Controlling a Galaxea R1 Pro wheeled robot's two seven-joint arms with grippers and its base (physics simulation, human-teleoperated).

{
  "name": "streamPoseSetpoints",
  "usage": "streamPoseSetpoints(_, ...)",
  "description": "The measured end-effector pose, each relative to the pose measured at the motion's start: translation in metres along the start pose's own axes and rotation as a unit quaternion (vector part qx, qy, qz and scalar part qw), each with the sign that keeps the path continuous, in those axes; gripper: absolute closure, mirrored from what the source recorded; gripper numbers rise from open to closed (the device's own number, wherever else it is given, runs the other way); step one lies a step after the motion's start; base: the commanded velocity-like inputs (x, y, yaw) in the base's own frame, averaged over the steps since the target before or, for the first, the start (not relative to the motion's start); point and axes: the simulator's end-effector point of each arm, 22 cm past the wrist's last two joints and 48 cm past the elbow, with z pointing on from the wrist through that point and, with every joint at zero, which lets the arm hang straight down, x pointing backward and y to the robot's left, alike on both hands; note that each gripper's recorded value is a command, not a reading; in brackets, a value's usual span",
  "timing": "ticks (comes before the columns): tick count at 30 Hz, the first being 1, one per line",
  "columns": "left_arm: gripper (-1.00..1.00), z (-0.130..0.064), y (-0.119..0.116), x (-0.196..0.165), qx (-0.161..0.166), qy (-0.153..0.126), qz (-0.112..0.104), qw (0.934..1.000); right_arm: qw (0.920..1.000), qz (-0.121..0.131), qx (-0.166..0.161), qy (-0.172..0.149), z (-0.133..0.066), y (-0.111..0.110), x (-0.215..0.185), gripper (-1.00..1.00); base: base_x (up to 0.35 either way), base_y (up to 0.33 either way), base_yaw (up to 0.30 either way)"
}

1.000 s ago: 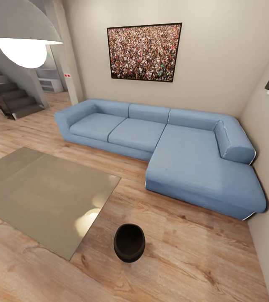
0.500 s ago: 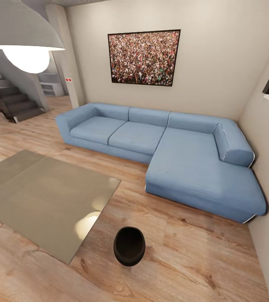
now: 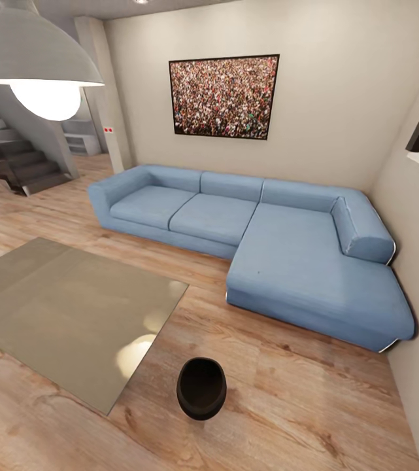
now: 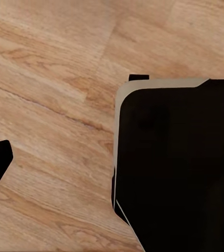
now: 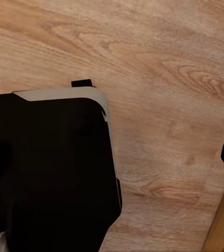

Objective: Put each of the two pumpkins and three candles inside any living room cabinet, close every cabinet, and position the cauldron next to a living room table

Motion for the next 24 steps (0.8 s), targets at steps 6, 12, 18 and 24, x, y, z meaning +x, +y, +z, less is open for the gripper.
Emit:
streamPoseSetpoints(6, -1.0, 0.0, 0.001, 0.0, -0.001, 0.0, -0.001, 1.0, 1.0, 0.0, 0.001, 0.0, 0.0, -0.002, 0.0, -1.0, 0.0, 0.0, 0.0)
streamPoseSetpoints(12, -1.0, 0.0, 0.0, -0.002, 0.0, -0.002, -0.004, 1.0, 1.0, 0.0, 0.001, 0.0, 0.0, -0.002, -0.001, -1.0, 0.0, 0.0, 0.0)
streamPoseSetpoints(18, -1.0, 0.0, -0.002, -0.002, 0.002, -0.002, -0.004, 1.0, 0.9999, 0.007, 0.009, 0.002, 0.001, -0.01, 0.0, -1.0, 0.0, 0.0, 0.0)
streamPoseSetpoints(24, -1.0, 0.0, -0.001, -0.002, 0.002, -0.002, -0.005, 1.0, 0.9999, 0.004, 0.01, 0.002, 0.002, -0.014, 0.0, -1.0, 0.0, 0.0, 0.0)
